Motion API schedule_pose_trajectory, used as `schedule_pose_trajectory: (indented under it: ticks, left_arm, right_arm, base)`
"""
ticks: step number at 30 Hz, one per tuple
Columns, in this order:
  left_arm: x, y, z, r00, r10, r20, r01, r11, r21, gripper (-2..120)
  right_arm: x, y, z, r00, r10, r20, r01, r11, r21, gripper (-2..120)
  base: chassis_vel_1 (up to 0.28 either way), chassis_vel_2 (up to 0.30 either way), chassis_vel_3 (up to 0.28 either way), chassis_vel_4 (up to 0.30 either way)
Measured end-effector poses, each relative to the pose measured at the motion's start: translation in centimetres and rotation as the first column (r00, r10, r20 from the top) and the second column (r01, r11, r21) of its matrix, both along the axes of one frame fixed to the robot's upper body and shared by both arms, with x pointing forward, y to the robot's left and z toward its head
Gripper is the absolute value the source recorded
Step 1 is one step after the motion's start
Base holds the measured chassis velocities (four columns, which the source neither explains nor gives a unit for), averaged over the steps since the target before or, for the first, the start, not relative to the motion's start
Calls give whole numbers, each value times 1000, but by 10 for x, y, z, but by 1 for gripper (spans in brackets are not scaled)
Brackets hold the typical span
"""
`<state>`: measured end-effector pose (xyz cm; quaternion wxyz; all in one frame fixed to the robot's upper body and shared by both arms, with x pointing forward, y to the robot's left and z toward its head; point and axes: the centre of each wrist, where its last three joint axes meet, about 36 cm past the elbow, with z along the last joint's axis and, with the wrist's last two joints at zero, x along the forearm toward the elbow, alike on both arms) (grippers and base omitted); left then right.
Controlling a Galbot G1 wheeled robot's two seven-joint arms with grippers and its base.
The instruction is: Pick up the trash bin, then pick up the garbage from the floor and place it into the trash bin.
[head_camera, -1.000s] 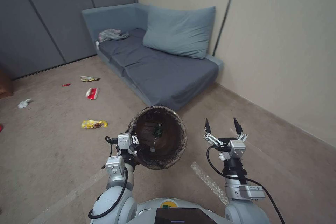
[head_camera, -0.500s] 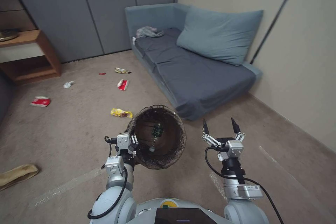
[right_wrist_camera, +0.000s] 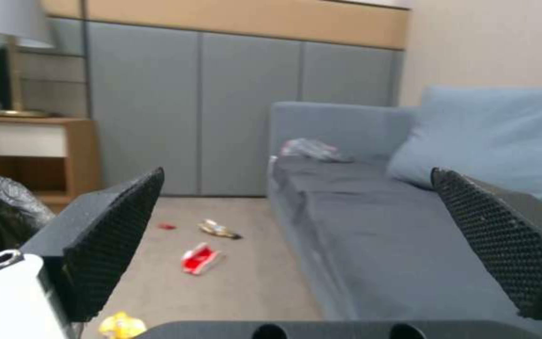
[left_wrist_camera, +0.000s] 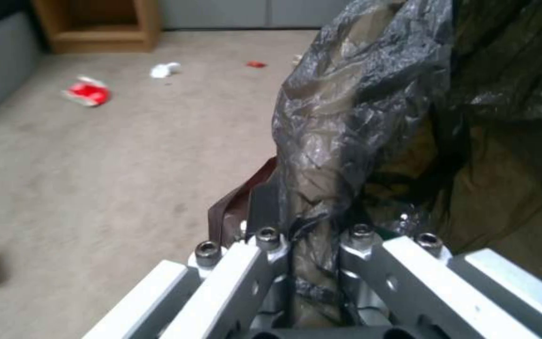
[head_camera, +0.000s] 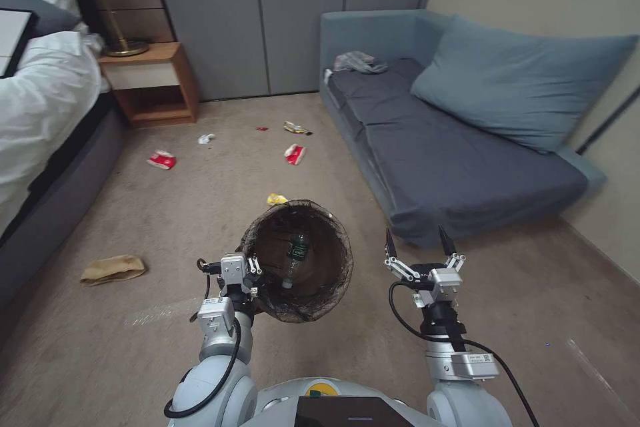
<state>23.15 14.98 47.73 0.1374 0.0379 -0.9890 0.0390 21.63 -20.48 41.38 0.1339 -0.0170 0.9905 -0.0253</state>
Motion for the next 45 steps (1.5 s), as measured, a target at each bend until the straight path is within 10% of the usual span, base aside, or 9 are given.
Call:
schedule_pose_trajectory:
  ticks: [45]
  left_arm:
    - [3,-3,-8,999,9,37,-10,1000,24,3]
  right_arm:
    - [1,-2,-7,1000,25,17,-24,999,-21,100]
  base:
    - [68,70,71,72]
